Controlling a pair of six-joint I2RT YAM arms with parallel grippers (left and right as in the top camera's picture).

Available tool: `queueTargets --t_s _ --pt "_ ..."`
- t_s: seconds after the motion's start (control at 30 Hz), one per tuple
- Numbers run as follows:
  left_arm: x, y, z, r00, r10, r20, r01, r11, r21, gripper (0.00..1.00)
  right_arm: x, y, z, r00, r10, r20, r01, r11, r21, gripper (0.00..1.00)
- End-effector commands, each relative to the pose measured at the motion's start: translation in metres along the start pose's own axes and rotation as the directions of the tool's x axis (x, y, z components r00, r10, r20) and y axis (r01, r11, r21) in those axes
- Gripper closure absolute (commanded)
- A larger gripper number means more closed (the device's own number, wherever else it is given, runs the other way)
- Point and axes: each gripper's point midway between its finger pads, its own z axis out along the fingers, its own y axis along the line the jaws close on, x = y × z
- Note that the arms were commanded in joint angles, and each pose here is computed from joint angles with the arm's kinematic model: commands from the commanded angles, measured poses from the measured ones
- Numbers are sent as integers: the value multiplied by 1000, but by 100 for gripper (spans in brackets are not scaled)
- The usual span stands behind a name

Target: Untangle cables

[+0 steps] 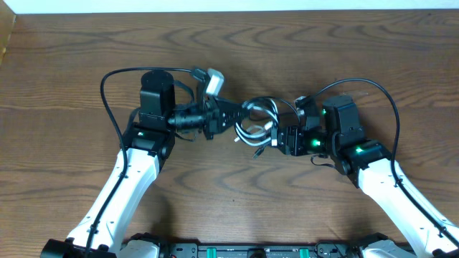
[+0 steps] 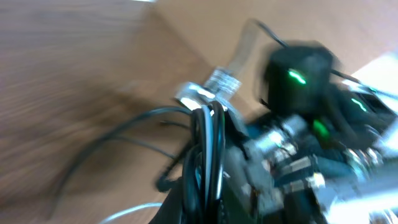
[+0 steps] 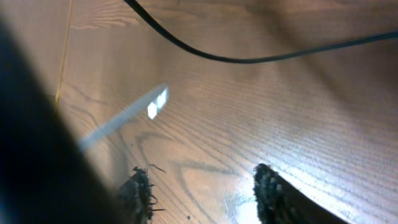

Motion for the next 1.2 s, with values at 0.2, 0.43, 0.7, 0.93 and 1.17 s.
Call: queueTargets --t_s 0.2,0.43,0.7,0.93,1.17 --pt "-34 69 -18 831 -431 351 530 806 -263 92 19 19 8 996 -54 -69 50 997 -51 63" --pt "-36 77 -19 665 -582 469 722 661 -205 92 31 33 15 990 -95 -102 87 993 -78 60" --pt "-42 95 -28 493 -613 617 838 525 -149 92 41 32 17 991 4 -137 -11 999 -48 59" --pt "-38 90 -24 692 -491 529 690 666 -284 92 44 11 16 991 34 -133 -26 997 66 37" --pt "-27 62 -6 919 -282 274 364 873 -325 92 40 -9 14 995 42 -92 -25 984 177 29"
